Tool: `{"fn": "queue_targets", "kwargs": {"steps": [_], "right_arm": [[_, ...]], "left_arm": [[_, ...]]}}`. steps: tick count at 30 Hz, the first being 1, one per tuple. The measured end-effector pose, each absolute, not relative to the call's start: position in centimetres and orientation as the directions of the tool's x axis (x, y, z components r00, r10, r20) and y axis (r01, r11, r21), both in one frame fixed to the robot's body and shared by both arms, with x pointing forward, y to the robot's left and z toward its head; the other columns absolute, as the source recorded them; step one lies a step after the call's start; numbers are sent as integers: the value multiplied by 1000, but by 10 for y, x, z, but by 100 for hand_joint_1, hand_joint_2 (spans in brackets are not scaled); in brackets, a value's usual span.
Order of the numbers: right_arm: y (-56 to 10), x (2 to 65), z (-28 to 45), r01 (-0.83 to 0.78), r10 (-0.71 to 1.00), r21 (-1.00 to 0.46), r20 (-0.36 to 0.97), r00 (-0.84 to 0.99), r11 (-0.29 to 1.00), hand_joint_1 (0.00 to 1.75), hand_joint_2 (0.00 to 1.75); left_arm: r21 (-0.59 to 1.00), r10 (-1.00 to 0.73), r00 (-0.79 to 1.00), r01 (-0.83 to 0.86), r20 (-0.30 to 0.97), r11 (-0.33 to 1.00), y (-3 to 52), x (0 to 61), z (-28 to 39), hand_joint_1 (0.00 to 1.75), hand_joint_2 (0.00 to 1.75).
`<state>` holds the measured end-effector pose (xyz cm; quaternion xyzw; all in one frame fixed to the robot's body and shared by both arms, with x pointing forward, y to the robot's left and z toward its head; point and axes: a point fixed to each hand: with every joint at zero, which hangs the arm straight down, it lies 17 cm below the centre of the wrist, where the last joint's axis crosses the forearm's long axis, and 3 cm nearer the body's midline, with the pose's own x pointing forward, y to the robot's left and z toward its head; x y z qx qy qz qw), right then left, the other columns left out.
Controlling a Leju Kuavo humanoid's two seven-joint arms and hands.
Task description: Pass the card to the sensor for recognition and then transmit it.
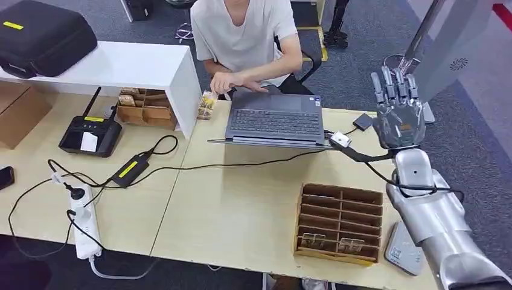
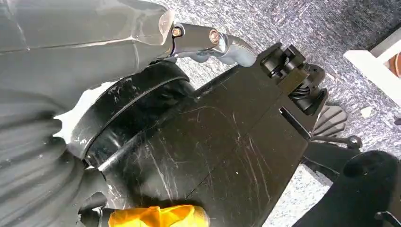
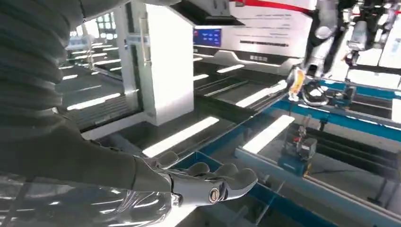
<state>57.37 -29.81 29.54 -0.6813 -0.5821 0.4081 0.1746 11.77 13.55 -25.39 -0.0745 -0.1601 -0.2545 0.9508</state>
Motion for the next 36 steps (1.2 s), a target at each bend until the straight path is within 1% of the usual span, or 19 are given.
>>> {"fn": "queue_targets", "kwargs": {"steps": [6,8,14,15,18,21,22,24,27,29,30,32,33,34,35,36], "right_arm": [[-386,572,280,569,902,-718,-417,110,-401,0,175],[-431,567,273,517,876,-716,-454,165,-469,0,175],[-549,540,257,342,792,-717,-511,334,-607,0,175],[-563,535,254,315,779,-718,-518,353,-620,0,175],[-620,515,238,160,711,-733,-544,446,-661,0,175],[-662,491,224,43,650,-730,-579,492,-683,0,175],[-675,482,218,-5,628,-729,-593,504,-685,0,175],[-715,453,200,-150,562,-724,-633,532,-674,0,175],[-744,426,191,-228,519,-711,-660,543,-665,0,175],[-770,402,191,-291,469,-721,-650,598,-628,0,175],[-793,379,199,-289,427,-765,-582,692,-575,0,175],[-824,336,185,-254,390,-874,-422,818,-414,0,175],[-834,312,161,-249,374,-919,-357,856,-307,0,175],[-844,280,134,-224,333,-958,-273,902,-178,0,175],[-848,249,106,-206,277,-976,-216,936,-64,0,175],[-849,228,89,-198,235,-980,-192,953,1,0,175]], "left_arm": [[-61,-451,824,498,342,865,136,118,-254,0,175],[-61,-447,825,496,346,866,138,119,-254,0,175],[-66,-428,836,476,345,877,140,118,-255,0,175],[-66,-426,837,474,344,878,140,118,-255,0,175],[-66,-420,841,467,340,882,140,117,-255,0,175],[-63,-418,844,463,336,884,141,116,-256,0,175],[-62,-417,846,461,333,885,142,116,-256,0,175],[-63,-414,849,457,328,887,142,115,-256,0,175],[-63,-411,851,453,326,889,143,115,-256,0,175],[-67,-437,838,482,328,873,137,113,-255,0,175],[-63,-509,795,556,330,829,128,109,-254,0,175],[-32,-655,679,702,331,712,121,102,-253,0,175],[-19,-710,618,758,336,651,120,100,-253,0,175],[-13,-794,492,853,356,522,109,92,-250,0,175],[27,-866,351,922,356,386,103,84,-250,0,175],[60,-900,255,954,353,294,102,80,-251,0,175]]}}
